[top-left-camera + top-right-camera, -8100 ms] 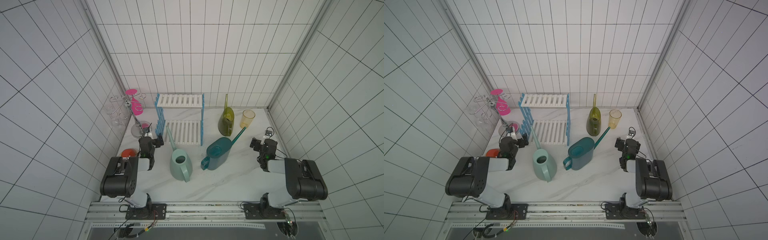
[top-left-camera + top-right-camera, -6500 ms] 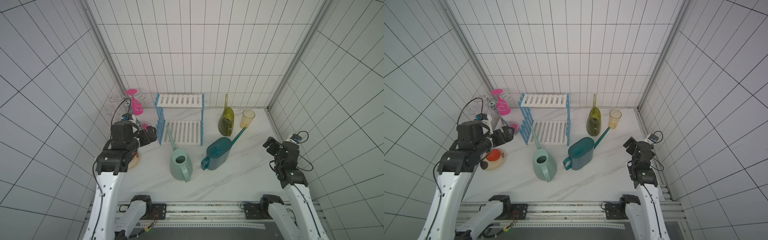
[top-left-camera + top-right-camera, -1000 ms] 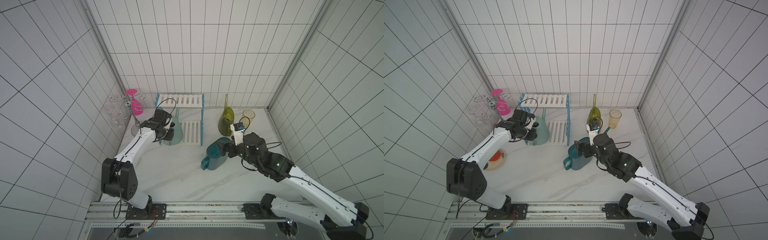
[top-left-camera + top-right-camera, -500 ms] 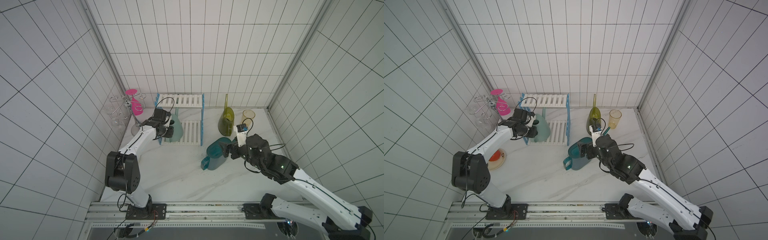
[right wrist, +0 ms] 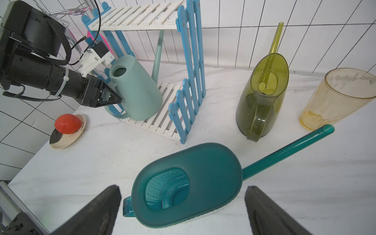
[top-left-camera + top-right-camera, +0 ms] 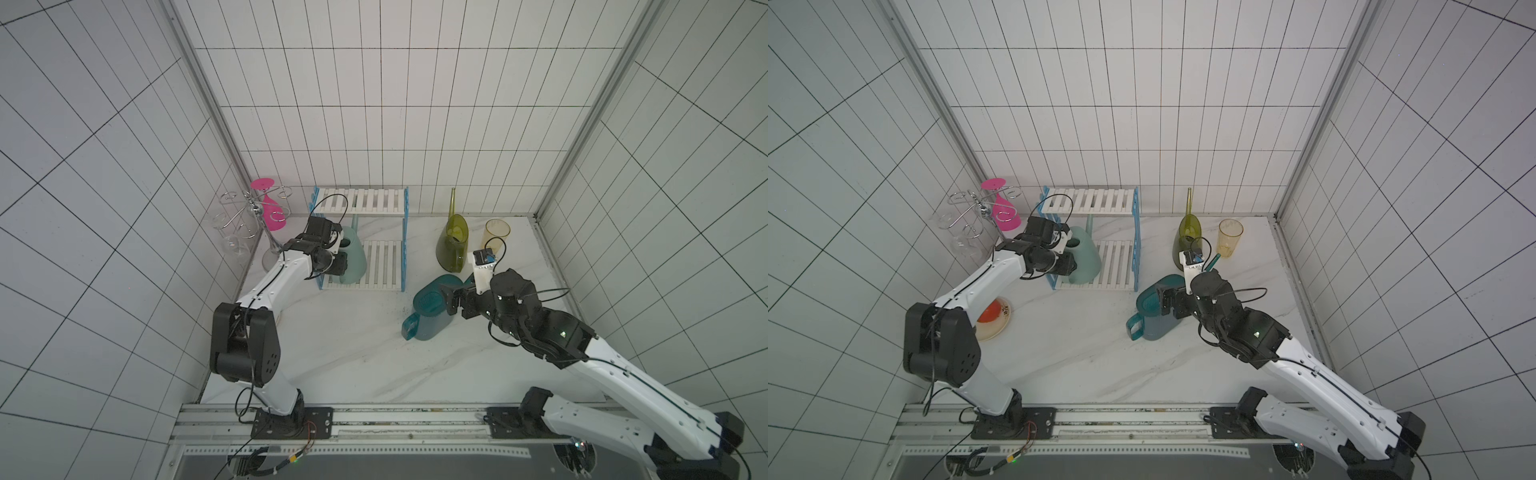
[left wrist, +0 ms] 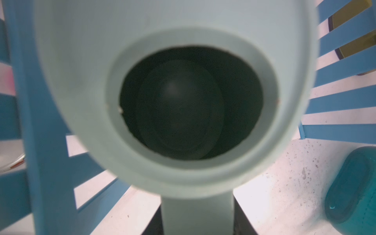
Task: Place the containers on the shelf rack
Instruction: 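Place the container on the shelf, then pick up a container from the center of the board.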
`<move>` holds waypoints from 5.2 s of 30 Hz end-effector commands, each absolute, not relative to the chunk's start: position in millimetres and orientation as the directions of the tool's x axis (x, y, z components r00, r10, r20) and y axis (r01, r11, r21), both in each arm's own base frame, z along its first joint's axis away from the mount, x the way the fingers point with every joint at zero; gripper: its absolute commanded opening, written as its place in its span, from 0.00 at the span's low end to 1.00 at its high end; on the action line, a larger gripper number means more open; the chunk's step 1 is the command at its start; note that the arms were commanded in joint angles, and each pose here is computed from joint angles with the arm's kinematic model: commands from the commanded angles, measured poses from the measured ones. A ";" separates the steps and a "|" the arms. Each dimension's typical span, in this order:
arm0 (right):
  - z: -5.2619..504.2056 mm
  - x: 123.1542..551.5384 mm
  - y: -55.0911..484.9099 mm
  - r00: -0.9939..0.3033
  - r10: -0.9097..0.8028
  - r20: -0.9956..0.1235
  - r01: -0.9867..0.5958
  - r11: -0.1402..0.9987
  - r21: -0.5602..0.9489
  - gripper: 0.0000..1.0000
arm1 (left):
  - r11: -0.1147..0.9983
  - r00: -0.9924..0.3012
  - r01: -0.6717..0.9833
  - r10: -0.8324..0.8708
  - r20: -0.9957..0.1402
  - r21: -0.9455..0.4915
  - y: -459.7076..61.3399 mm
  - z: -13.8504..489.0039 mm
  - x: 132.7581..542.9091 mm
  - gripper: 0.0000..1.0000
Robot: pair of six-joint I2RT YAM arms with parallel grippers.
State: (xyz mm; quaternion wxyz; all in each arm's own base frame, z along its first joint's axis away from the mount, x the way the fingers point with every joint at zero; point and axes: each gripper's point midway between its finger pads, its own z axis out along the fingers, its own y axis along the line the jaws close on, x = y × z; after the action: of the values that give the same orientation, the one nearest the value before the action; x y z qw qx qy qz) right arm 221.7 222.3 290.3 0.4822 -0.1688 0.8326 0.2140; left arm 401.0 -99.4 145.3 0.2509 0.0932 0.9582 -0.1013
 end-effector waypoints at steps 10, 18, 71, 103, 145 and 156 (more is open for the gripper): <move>287.7 220.2 221.3 -0.476 -0.065 -0.877 -0.480 0.855 0.198 0.99 | 0.964 -0.842 0.231 0.133 -0.524 -0.127 -93.8 163.9 391.9 0.44; 286.4 220.2 219.4 -0.475 -0.063 -0.878 -0.474 0.859 0.195 0.99 | 0.969 -0.823 0.223 0.126 -0.553 -0.111 -84.7 182.3 360.9 0.46; 182.5 164.8 322.7 -0.746 0.354 -0.564 0.354 0.928 0.114 0.94 | 0.976 -0.545 0.179 -0.008 -0.838 -0.127 -54.1 243.8 273.0 0.98; 129.5 175.1 294.5 -0.705 0.438 -0.558 0.505 0.862 0.038 0.50 | 0.984 -0.547 0.131 -0.031 -0.837 -0.122 -46.4 234.4 276.4 0.98; 165.6 147.4 263.4 -0.755 0.103 -0.647 0.163 0.986 -0.034 0.00 | 0.966 -0.541 0.218 -0.002 -0.841 -0.143 -59.8 224.7 263.8 0.98; 192.4 131.8 246.6 -0.694 -0.173 -0.699 -0.105 0.985 -0.140 0.00 | 0.952 -0.540 0.263 0.011 -0.842 -0.156 -66.1 224.3 258.0 0.99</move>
State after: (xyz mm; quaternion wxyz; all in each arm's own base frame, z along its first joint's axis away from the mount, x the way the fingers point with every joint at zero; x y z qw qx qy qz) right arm 123.6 258.2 164.5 0.3283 -0.0135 0.9437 -0.0389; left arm 260.2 -61.7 224.6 0.4692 0.0628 0.8722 -0.1231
